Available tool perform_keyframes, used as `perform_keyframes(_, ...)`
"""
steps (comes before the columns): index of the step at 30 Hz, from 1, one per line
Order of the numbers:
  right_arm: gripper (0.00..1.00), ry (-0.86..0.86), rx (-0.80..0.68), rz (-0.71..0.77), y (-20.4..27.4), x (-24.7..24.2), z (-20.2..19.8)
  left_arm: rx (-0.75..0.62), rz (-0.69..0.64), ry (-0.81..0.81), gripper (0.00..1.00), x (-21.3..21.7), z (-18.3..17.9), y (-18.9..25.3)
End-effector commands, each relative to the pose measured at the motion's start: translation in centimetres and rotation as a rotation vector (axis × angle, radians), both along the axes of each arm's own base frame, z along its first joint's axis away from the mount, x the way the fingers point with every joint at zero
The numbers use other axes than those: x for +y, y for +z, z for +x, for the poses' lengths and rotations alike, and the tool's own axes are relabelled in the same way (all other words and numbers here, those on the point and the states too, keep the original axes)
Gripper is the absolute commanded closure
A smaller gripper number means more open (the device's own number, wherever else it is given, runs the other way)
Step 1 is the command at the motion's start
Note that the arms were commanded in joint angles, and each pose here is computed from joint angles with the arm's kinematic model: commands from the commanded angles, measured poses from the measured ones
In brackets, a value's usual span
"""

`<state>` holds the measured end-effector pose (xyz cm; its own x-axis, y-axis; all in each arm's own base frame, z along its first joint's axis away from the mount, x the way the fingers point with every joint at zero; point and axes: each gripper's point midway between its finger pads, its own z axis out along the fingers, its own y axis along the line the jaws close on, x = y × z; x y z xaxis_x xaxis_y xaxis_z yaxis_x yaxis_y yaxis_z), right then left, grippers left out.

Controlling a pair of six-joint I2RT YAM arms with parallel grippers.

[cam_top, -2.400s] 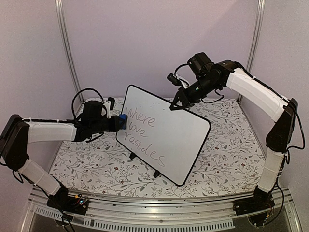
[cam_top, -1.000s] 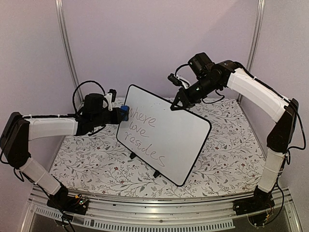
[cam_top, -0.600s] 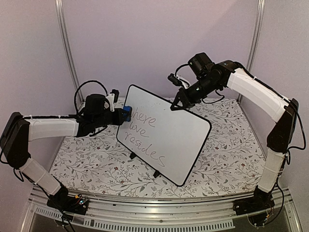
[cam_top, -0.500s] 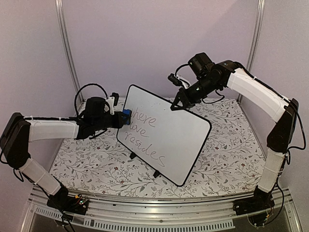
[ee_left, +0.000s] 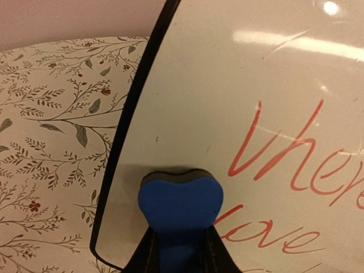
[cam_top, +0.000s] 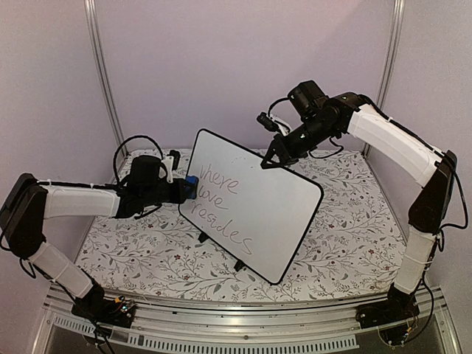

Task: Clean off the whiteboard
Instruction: Erase the whiteboard from the whiteboard stand.

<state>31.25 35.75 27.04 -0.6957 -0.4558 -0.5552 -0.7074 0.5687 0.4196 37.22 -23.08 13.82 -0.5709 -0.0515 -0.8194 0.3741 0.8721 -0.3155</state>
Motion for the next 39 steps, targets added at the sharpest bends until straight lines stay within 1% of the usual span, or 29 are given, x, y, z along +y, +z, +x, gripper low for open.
perform_keyframes(1,1.0,0.102,-0.014,0.053,1.8,0.9,-2.7,-0.06,-0.003,-0.019,1.0,-1.3,1.2,2.8)
perform_keyframes(6,1.0,0.101,-0.016,0.052,1.8,0.9,-2.7,-0.095,0.014,-0.01,1.0,-1.5,2.8,4.4)
perform_keyframes(10,1.0,0.102,-0.017,0.053,1.8,0.9,-2.7,-0.088,-0.003,-0.011,1.0,-1.4,3.0,4.4)
perform_keyframes(20,1.0,0.103,-0.016,0.054,1.8,0.9,-2.8,-0.003,-0.049,-0.019,1.0,-0.7,0.3,0.7)
perform_keyframes(25,1.0,0.101,-0.015,0.053,1.8,0.9,-2.8,0.017,-0.047,-0.012,1.0,-0.2,-0.6,-0.4)
perform_keyframes(30,1.0,0.103,-0.017,0.051,1.8,0.9,-2.9,-0.006,-0.046,-0.017,1.0,-0.4,-0.3,0.5)
perform_keyframes(39,1.0,0.101,-0.012,0.046,1.5,0.9,-2.8,-0.083,-0.037,-0.043,1.0,-1.8,2.1,4.4)
